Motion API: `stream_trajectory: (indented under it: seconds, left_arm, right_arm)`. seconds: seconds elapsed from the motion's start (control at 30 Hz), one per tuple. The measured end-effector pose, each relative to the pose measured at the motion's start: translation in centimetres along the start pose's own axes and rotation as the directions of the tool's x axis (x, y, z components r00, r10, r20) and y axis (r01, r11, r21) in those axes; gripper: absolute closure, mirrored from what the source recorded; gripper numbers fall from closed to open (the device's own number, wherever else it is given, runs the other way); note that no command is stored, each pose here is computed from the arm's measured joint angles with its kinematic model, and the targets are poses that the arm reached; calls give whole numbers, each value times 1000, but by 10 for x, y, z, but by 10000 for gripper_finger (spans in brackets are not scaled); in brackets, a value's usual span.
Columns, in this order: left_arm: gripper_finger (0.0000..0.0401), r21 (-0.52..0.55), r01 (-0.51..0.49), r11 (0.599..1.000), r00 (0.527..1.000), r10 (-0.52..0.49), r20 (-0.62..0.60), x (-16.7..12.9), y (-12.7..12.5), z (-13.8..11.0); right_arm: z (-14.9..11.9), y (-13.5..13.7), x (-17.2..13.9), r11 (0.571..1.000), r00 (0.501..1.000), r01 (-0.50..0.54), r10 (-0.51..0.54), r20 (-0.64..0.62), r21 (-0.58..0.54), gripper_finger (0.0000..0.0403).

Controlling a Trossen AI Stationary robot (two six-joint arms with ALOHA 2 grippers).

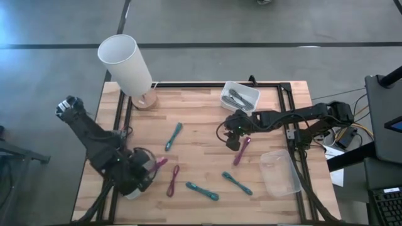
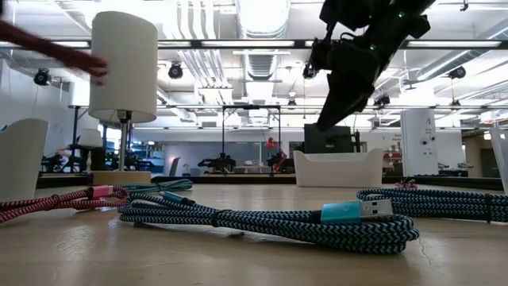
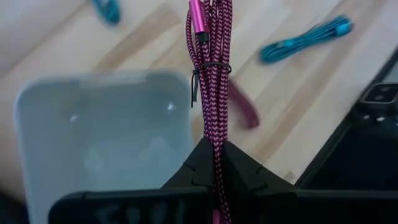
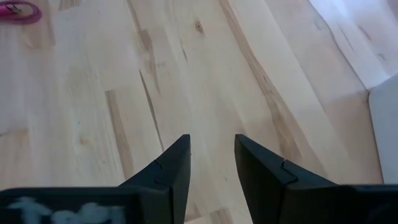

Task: Pick & Place USB Port
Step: Put the top red patterned charger cable into the gray bin

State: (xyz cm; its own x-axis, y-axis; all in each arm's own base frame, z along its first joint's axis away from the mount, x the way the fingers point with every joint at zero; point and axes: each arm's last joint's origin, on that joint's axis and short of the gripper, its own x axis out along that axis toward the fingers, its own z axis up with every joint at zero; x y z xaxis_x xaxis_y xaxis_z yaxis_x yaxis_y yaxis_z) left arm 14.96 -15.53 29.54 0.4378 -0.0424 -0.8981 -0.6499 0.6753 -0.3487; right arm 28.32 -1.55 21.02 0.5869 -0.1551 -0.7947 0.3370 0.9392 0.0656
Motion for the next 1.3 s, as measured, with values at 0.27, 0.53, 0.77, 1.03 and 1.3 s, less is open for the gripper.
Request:
stream_trajectory:
  seconds: [0.27,0.53,0.77,1.03,1.3]
  left_arm:
    - [387,-174,-69,982,995,55,-86,5,11,-33]
    - [387,-213,-183,960,981,165,-99,39,30,-48]
    - [379,-187,-189,964,982,190,-11,67,49,-53]
    - [367,-200,-158,967,987,148,-65,100,70,-62]
    - [356,-200,-162,966,985,146,-89,105,76,-63]
  right_arm:
    - [-9,-2,6,1000,1000,3,-3,-10,28,284]
    - [-2,0,6,1000,996,-22,23,82,-12,284]
    - [3,1,6,999,992,-30,35,125,-42,284]
    - [3,2,6,997,991,-28,36,128,-65,284]
    - [3,2,6,998,991,-28,36,128,-64,284]
